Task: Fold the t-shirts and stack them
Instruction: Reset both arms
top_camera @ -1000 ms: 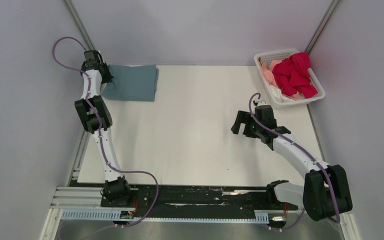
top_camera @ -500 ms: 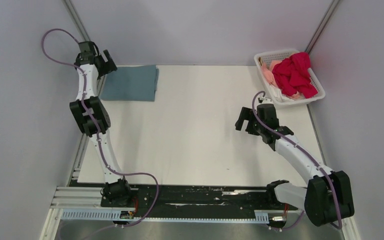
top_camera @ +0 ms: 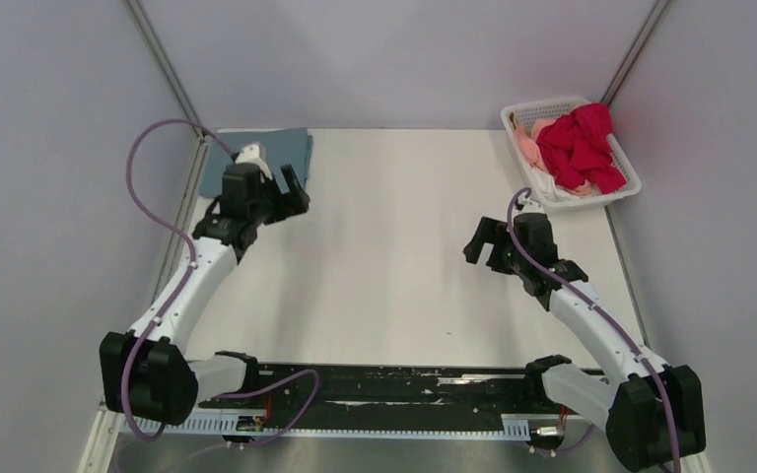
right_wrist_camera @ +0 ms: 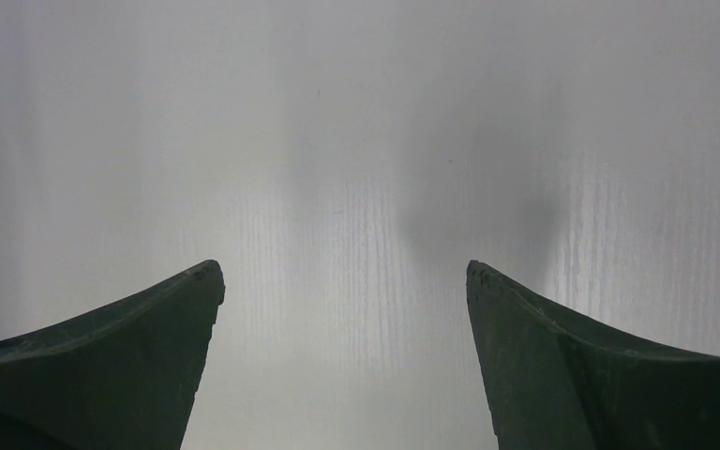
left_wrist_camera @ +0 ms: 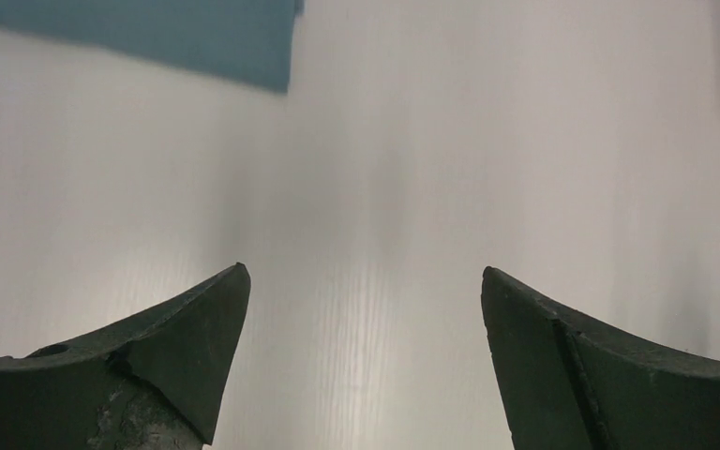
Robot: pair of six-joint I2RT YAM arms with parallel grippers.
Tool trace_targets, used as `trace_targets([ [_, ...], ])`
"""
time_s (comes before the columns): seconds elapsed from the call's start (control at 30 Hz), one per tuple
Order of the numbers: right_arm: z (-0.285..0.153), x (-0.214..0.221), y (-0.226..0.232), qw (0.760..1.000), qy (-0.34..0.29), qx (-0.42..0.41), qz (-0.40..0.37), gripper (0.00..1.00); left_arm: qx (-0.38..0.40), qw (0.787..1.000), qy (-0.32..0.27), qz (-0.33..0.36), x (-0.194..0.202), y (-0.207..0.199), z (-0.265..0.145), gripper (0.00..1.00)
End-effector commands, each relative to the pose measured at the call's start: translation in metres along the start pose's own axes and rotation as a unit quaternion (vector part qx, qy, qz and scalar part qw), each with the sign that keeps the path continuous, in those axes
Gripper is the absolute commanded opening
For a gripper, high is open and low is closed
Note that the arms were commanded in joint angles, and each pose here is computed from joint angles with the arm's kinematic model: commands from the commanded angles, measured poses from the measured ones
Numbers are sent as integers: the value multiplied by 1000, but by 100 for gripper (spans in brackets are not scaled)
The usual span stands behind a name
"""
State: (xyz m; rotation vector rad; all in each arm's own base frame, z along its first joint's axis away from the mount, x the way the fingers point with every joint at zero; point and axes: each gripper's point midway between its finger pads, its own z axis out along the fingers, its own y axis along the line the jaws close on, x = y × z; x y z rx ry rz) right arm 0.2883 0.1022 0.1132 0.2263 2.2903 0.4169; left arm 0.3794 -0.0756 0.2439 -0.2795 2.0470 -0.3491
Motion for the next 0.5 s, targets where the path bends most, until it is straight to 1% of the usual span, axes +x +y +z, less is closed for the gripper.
trace_targets([
  [0.0,-5,-6,-15,999,-34,37,18,100,14,999,37,-18,91,4,-3,100],
  [0.03,-5,-7,-19,998,-40,45,19,100,32,998,44,-19,104,-5,-8,100],
  [0.07,-6,-8,-21,997,-47,50,19,100,49,998,46,-20,121,-5,-15,100],
  [0.13,-8,-9,-26,996,-61,61,27,100,63,997,51,-18,140,-4,-25,100],
  [0.17,-9,-11,-29,995,-71,67,32,100,63,997,39,-20,138,-2,-31,100],
  [0.2,-11,-11,-32,994,-80,71,35,100,47,998,40,-17,146,8,-32,100],
  [0.27,-15,-12,-37,991,-95,79,42,100,26,999,23,-15,144,19,-39,100],
  [0.37,-22,-16,-37,989,-122,71,47,100,16,1000,-3,-13,136,26,-49,100],
  [0.47,-30,-23,-35,986,-144,65,48,100,12,1000,-16,-14,131,29,-53,100],
])
